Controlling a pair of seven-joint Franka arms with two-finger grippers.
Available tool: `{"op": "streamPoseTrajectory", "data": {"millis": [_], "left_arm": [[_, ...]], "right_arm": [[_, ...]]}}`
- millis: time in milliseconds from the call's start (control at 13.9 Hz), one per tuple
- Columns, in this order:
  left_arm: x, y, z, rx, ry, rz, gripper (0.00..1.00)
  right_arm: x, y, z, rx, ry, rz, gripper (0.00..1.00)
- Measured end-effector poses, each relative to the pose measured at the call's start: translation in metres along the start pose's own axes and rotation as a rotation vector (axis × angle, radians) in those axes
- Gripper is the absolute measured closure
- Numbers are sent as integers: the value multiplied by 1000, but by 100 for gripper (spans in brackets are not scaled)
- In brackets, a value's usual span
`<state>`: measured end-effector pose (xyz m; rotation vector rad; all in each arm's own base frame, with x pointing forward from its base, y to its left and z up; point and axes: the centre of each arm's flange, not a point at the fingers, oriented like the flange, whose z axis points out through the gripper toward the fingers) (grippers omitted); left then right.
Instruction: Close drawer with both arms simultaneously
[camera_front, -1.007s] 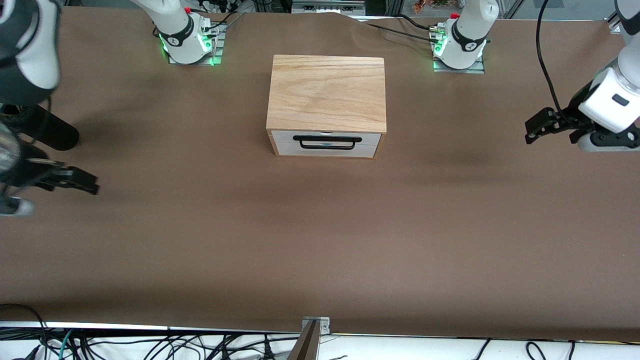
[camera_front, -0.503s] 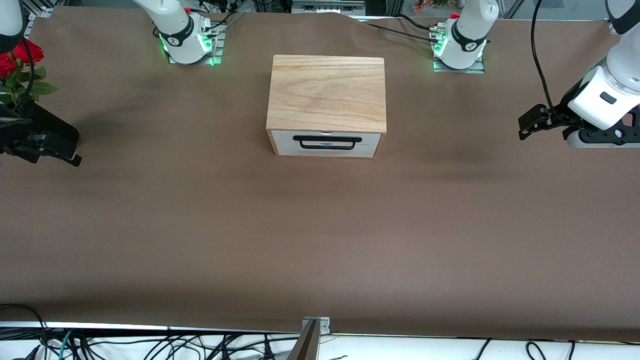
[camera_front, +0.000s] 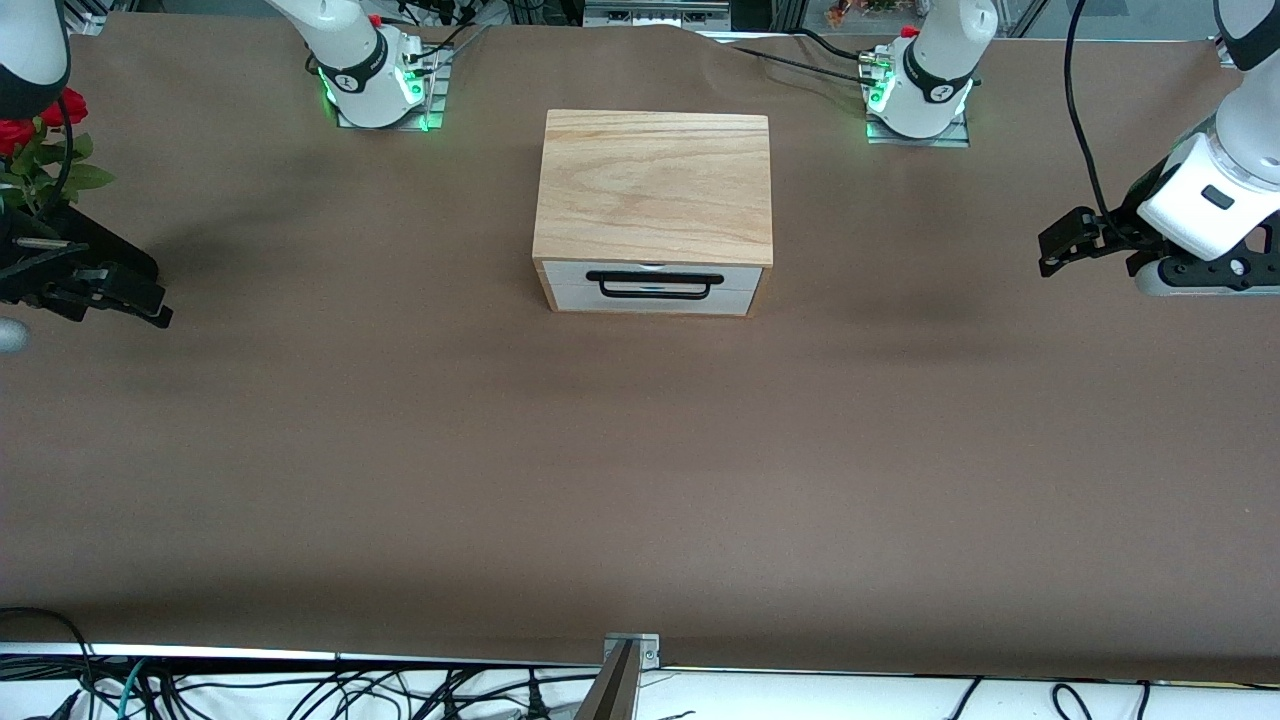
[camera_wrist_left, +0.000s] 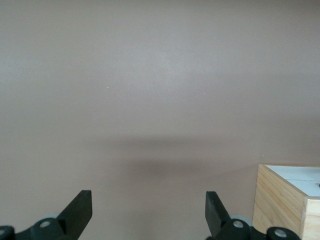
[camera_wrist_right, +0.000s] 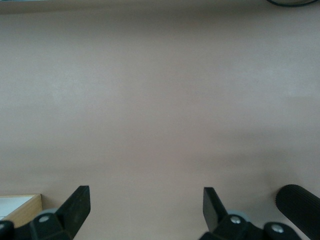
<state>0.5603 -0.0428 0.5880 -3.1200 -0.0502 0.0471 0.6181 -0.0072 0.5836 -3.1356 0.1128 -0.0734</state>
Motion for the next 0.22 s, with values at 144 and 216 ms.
{"op": "streamPoseTrajectory", "data": {"millis": [144, 216], "left_arm": [[-1, 0, 0, 1, -5, 0, 0], [-1, 0, 0, 1, -5, 0, 0]], "right_arm": [[0, -3, 1, -1, -1, -5, 0], [0, -4, 1, -2, -1, -7, 0]]}}
